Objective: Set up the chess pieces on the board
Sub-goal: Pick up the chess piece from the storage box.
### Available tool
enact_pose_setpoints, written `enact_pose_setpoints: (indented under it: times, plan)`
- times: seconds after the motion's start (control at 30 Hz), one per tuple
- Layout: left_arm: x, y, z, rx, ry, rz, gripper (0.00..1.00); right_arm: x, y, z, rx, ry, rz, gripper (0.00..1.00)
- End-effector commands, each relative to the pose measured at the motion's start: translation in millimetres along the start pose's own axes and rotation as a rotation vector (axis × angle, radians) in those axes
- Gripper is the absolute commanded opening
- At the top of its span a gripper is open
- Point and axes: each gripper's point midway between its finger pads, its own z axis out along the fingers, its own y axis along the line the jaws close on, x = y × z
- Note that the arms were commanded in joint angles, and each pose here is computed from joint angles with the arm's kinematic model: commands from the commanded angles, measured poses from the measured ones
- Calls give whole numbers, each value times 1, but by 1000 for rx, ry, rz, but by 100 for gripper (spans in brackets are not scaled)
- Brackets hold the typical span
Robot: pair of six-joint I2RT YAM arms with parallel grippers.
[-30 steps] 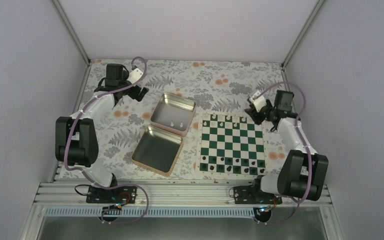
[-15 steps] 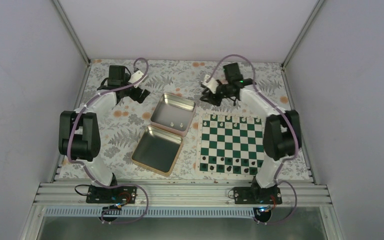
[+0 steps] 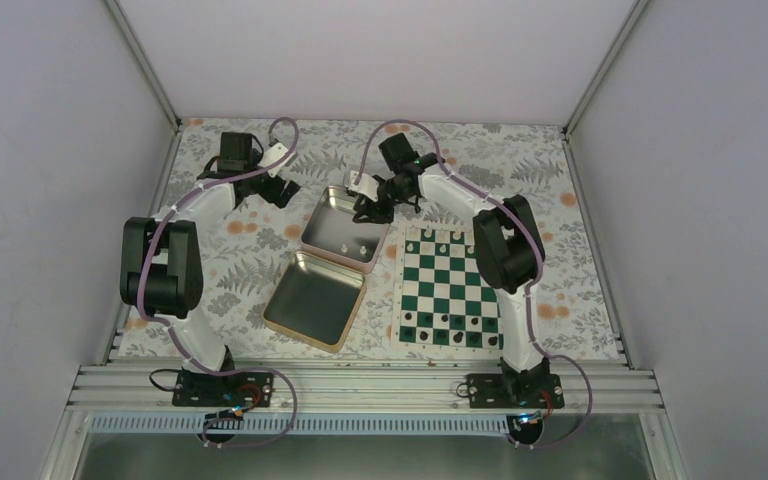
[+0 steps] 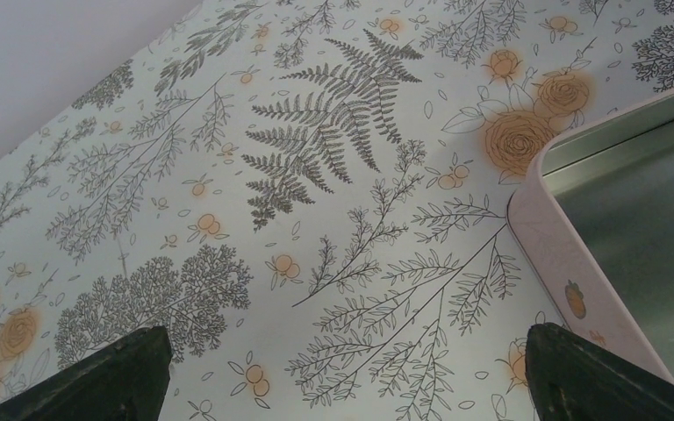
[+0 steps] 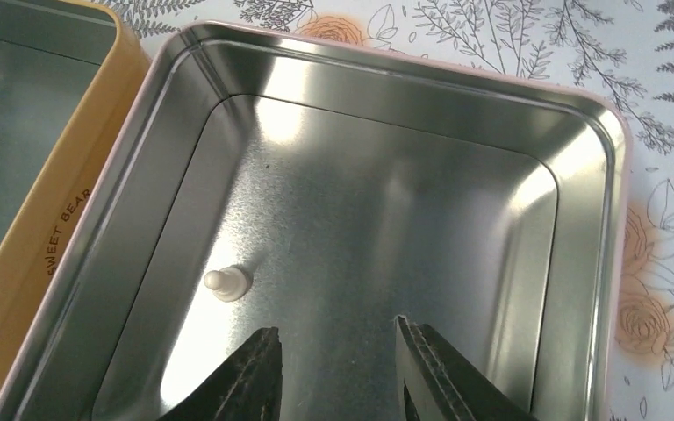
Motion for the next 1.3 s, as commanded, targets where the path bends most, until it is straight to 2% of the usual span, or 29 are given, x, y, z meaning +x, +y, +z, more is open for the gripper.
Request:
enact_pose_setpoints:
  times: [0.0, 0.17, 0.57, 0.83, 1.27]
  plan:
    - [4, 1, 6, 3, 3, 4, 100, -1, 17, 11, -92, 21, -57, 36]
    - [5, 1, 7, 2, 4, 6, 100, 10, 39, 27, -160, 92, -118, 36]
    - [9, 0, 8, 3, 6, 5, 100, 18, 62, 49, -206, 149, -195, 37]
    - [8, 2, 6, 7, 0, -6, 100, 18, 54, 59, -150, 155, -225, 38]
    - [11, 4, 5, 6, -3, -13, 100, 16, 51, 72, -160, 160, -246, 38]
